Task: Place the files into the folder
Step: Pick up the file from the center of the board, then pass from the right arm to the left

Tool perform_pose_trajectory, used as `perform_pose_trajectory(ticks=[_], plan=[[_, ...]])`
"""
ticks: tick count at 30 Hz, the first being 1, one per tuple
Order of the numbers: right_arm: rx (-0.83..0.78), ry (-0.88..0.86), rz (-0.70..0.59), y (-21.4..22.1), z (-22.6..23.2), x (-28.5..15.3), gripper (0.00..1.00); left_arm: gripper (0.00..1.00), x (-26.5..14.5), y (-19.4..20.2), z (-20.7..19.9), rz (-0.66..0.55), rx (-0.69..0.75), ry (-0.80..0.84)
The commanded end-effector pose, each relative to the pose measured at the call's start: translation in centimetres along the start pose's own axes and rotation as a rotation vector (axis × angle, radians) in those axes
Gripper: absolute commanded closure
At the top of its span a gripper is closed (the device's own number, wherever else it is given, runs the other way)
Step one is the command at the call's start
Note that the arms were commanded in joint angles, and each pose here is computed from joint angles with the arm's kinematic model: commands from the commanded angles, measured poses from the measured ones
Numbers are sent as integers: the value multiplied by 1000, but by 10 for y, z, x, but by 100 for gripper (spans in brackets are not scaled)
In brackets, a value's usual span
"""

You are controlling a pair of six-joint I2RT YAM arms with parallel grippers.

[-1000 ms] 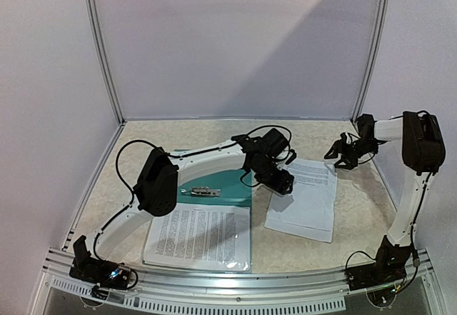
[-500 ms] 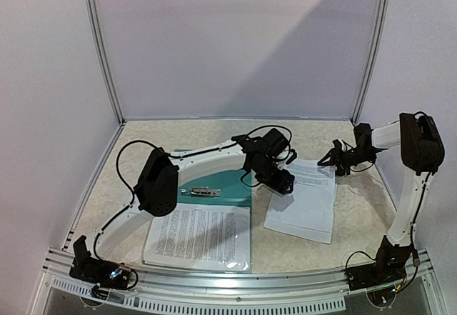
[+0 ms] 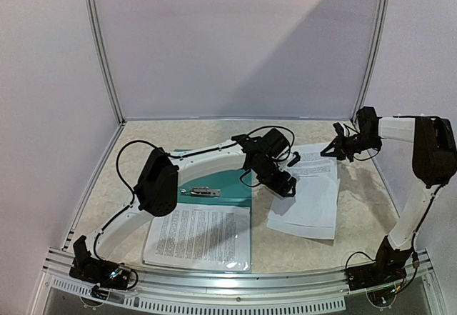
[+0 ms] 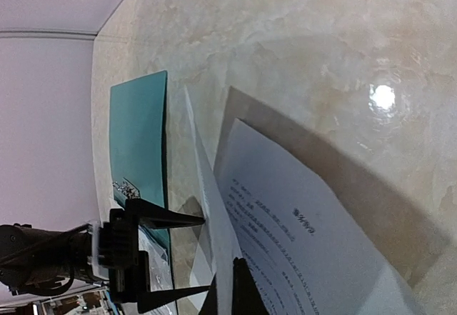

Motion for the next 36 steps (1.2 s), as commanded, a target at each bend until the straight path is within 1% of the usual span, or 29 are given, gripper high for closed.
perform_pose_trajectory(ticks=[1,4,6,8,10,12,14,16,18,20,22,24,26,29,36], plan=[[-190,28,16,5,65,-24,100,16,-79,-33,-49,-87,249,144],[-332,38,34,18,116,-41,100,12,-151,-41,-76,-155,460,168],[-409,52,45,30,146,-52,100,10,-196,-37,-85,-181,583,147],[-450,77,45,39,166,-67,100,9,-234,-28,-89,-186,700,114],[-455,102,38,45,175,-78,100,8,-264,-16,-91,-168,767,94],[-442,117,17,51,181,-91,100,8,-290,-7,-91,-160,794,52],[-469,104,3,60,192,-100,100,7,-312,-4,-91,-179,826,11],[-541,54,5,75,215,-107,100,5,-327,-4,-93,-201,869,-26],[-671,-35,20,97,250,-114,100,1,-337,-3,-99,-212,923,-51],[-766,-110,36,115,280,-123,100,1,-341,6,-109,-185,1004,-58],[-846,-160,79,132,303,-125,100,0,-340,18,-121,-144,1075,-67],[-918,-191,132,149,324,-121,100,0,-337,28,-130,-116,1104,-79],[-973,-214,205,166,337,-110,100,0,-341,31,-135,-122,1083,-75],[-1051,-223,247,179,349,-96,100,0,-359,32,-133,-150,1035,-78],[-1128,-295,239,185,372,-87,100,3,-389,50,-129,-144,953,-45]])
Point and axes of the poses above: each gripper's point midway between its finger pads, its own x axis out along the fingers, its own z axis along the line the jaws close on, y = z × x, the point moved 3 cm from there along -x, back along the fingers, and after that the axes turned 7 degrees about -x, right-handed, at the moved point
